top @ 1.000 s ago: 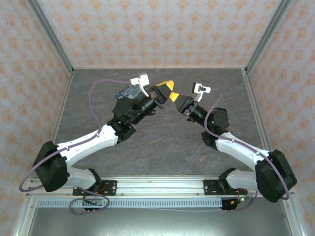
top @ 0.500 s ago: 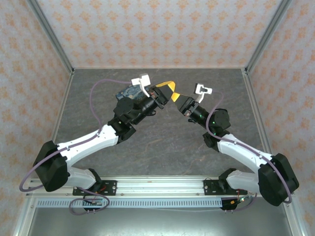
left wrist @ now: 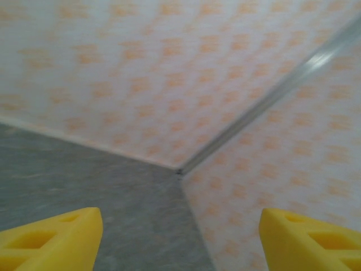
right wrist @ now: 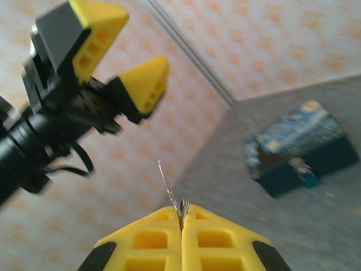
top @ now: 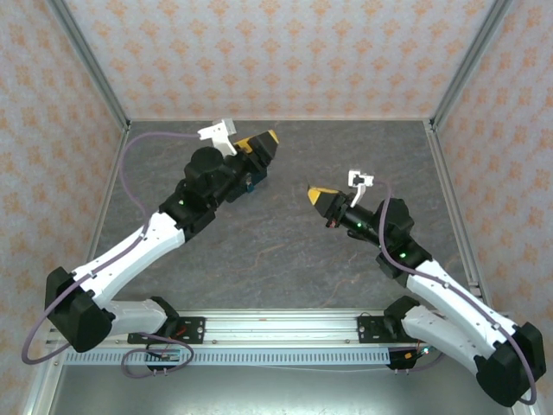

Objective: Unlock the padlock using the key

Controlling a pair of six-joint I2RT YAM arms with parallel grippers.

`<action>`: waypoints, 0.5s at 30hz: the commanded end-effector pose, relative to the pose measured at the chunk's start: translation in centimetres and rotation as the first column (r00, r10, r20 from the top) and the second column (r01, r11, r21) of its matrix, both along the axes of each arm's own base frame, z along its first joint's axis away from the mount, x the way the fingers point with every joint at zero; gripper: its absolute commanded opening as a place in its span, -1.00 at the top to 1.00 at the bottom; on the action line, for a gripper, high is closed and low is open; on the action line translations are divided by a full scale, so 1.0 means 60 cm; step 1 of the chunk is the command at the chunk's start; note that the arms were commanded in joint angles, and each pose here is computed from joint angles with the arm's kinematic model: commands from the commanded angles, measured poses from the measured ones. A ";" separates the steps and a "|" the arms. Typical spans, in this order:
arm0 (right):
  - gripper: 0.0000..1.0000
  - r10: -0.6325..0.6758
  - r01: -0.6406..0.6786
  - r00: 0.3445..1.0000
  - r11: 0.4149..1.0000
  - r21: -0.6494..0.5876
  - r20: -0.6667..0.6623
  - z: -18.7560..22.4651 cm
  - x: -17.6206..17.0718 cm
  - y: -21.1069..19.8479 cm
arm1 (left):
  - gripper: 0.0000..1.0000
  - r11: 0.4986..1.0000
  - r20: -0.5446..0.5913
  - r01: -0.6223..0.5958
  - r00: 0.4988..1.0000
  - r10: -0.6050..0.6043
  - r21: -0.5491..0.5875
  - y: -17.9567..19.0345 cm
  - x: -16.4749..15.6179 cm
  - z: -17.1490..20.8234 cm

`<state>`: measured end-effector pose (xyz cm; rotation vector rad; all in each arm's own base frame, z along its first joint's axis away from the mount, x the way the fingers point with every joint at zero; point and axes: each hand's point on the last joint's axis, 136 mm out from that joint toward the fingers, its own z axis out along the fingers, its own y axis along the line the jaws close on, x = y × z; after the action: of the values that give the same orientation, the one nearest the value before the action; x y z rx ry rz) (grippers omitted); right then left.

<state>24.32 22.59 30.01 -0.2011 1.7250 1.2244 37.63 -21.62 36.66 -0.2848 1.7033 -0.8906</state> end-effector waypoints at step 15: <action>1.00 -0.095 0.047 0.985 0.950 -0.308 -0.141 -0.120 -0.006 -0.037 | -0.64 0.841 -0.439 -0.106 0.814 0.380 0.531 0.104 0.195 -0.265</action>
<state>24.02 20.52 22.15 -0.2171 2.0460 0.9553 49.11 -16.05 21.90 -0.4632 2.1927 -0.2563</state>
